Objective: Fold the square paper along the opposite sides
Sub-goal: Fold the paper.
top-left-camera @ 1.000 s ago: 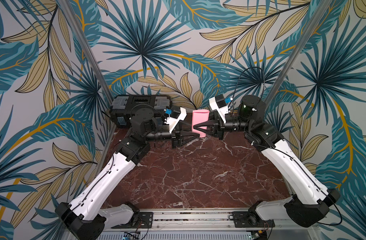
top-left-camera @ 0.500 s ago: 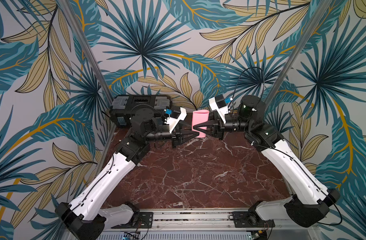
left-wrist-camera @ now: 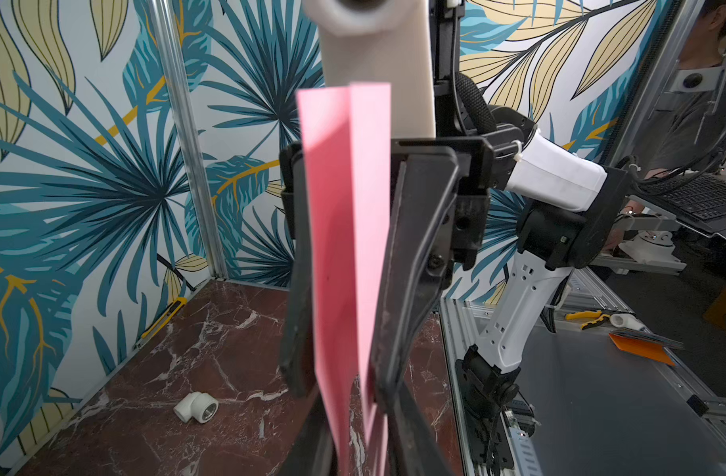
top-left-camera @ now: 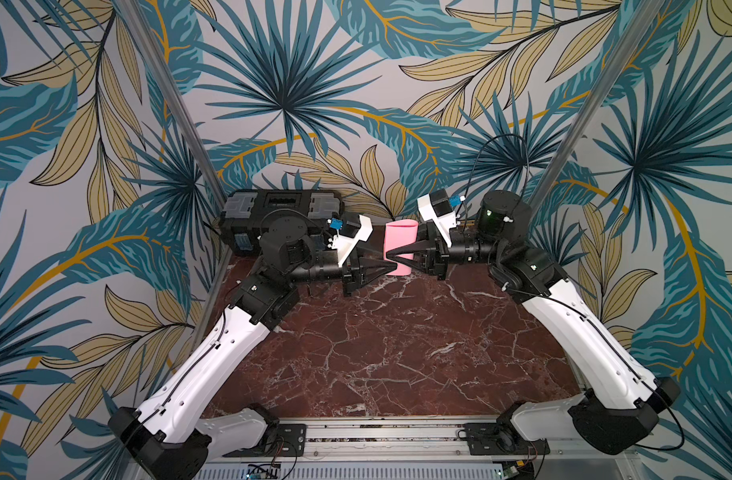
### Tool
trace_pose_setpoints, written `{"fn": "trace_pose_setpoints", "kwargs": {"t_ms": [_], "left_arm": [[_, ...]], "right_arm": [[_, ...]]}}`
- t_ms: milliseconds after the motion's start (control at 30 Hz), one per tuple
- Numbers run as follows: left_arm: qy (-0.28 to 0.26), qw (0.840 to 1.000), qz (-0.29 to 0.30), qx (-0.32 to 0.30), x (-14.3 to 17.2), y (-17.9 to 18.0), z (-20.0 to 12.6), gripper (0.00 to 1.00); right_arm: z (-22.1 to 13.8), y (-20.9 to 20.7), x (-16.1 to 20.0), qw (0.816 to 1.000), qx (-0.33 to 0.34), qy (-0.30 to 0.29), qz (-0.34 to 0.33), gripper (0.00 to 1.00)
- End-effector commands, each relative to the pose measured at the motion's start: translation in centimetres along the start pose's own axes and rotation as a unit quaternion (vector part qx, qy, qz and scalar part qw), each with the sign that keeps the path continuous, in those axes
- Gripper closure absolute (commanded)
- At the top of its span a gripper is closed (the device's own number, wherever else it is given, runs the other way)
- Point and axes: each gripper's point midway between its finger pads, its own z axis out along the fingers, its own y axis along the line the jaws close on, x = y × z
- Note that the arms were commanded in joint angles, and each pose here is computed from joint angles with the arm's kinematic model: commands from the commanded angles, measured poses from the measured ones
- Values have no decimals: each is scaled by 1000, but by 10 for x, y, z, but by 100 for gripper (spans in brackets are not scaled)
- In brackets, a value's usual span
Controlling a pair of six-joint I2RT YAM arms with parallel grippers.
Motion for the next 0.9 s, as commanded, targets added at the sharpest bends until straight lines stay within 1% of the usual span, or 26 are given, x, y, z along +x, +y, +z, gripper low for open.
{"fn": "trace_pose_setpoints", "kwargs": {"t_ms": [0,467,767,867], "left_arm": [[-4,1000,9,-2,-3,-4,-4,78],[-3,1000,9,-2,-2,-4,-3,84],[-2,1000,11,0,-1,-4,-3,91],[-1,1000,12,-1,0,-4,-3,94]], "right_arm": [[0,5,-6,1000,-12,-8,-7,74],[1,5,-5,1000,-14,-7,-6,74],[2,4,-5,1000,-14,-7,-5,74],[2,5,-5,1000,-15,-7,-5,74]]}}
